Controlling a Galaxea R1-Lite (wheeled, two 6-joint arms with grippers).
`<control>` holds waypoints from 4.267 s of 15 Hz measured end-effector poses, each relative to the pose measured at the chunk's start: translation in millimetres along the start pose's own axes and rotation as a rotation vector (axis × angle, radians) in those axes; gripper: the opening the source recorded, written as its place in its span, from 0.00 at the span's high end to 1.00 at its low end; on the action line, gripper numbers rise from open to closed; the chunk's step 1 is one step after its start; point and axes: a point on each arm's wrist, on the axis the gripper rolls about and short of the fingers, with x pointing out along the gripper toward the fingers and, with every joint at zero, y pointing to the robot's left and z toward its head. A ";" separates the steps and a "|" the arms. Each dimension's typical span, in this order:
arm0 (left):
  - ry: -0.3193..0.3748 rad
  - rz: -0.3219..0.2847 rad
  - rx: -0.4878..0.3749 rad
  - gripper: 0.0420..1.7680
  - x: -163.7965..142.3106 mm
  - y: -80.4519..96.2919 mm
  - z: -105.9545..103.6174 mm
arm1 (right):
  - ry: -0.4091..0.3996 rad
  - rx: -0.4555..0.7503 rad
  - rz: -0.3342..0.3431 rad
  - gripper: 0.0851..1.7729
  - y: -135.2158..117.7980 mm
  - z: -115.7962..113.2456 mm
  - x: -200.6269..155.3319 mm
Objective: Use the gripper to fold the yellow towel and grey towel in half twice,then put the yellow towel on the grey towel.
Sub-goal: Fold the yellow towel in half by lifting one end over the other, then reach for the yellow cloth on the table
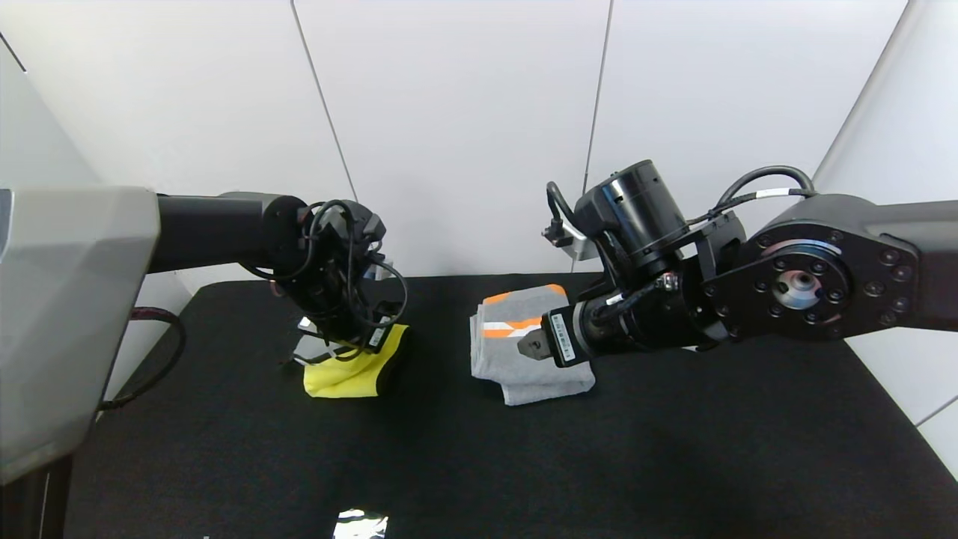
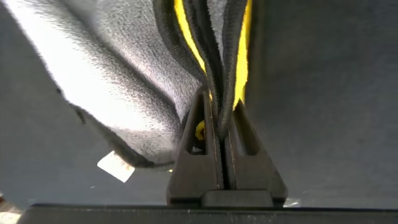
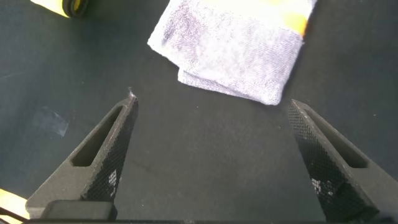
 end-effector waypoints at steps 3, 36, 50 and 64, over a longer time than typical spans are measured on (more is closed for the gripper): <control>0.013 -0.003 -0.004 0.95 6.1 -3.8 -0.4 | 0.001 0.000 0.000 0.04 -0.3 -0.1 0.4; 0.138 0.058 -0.118 0.04 -56.5 24.1 -41.0 | 0.007 0.002 -0.004 0.04 -1.5 -0.7 3.4; 0.119 -0.025 -0.185 0.04 -4.4 37.1 -59.6 | 0.010 0.007 -0.011 0.04 -5.0 -0.4 5.3; -0.096 -0.009 -0.255 0.03 6.8 46.4 -32.6 | 0.017 0.003 -0.008 0.04 -2.9 -2.2 7.2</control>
